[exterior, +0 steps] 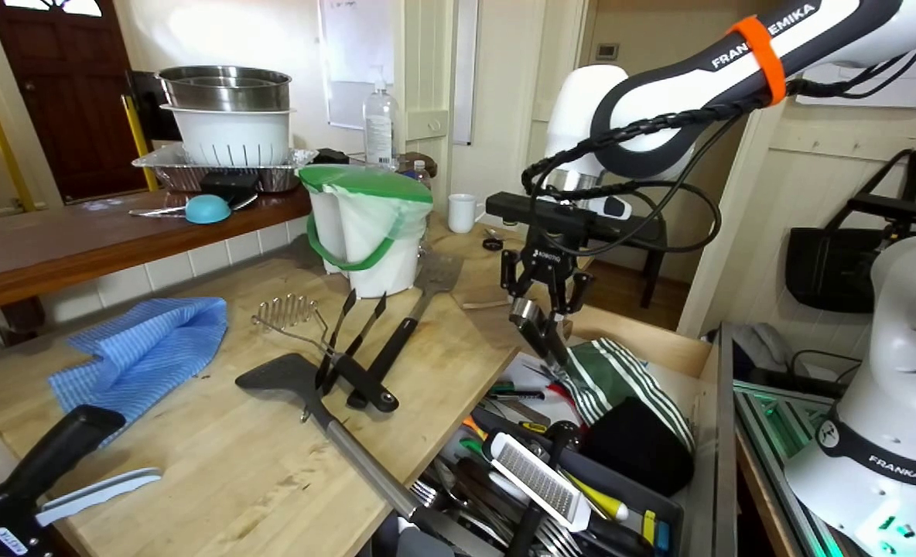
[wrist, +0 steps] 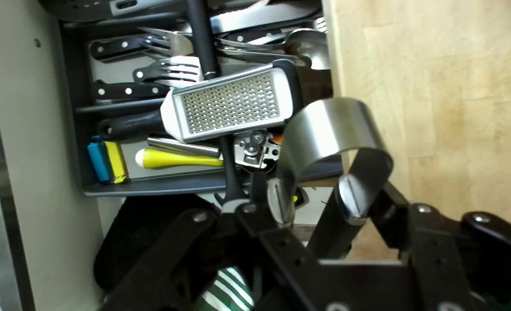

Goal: Put an object on the counter in the drawer

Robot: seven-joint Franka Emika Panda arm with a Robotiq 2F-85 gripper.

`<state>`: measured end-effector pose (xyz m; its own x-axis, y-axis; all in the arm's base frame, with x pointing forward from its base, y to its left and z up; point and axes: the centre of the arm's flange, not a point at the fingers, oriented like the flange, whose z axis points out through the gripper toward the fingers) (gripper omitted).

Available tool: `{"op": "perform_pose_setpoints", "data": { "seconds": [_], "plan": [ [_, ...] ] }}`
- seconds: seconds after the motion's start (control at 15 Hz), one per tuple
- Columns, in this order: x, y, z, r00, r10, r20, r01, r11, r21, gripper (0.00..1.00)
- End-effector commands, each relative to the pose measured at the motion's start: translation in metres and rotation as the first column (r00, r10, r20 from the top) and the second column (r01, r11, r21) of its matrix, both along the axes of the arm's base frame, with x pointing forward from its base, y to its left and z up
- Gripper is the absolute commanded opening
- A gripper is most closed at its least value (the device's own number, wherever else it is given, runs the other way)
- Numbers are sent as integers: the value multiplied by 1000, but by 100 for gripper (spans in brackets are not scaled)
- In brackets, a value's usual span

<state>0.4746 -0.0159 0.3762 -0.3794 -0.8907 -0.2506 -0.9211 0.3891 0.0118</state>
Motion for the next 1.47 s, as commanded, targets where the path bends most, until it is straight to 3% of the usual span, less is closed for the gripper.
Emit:
{"op": "perform_pose_setpoints", "data": {
  "seconds": [0.0,0.4,0.47,0.53,0.67,0.87,1.0,1.13,1.2,1.27,1.33,1.4],
  "plan": [
    [8,7,-19,980,178,-92,-180,984,-13,34],
    [28,27,-48,878,447,-175,-458,888,-29,34],
    [27,27,-51,856,487,-173,-498,866,-31,84],
    [25,26,-53,835,524,-168,-536,844,-33,85],
    [22,20,-53,793,594,-135,-603,797,-37,99],
    [7,5,-45,743,669,-19,-668,740,-77,100],
    [-8,-10,-42,703,711,-2,-698,690,-188,100],
    [-15,-31,-34,639,768,42,-740,628,-241,100],
    [-16,-44,-27,630,769,108,-747,638,-186,100],
    [-18,-53,-22,608,780,150,-763,626,-162,100],
    [-19,-64,-12,610,768,195,-760,637,-129,100],
    [-3,-35,-26,643,757,116,-737,653,-175,100]
  ]
}}
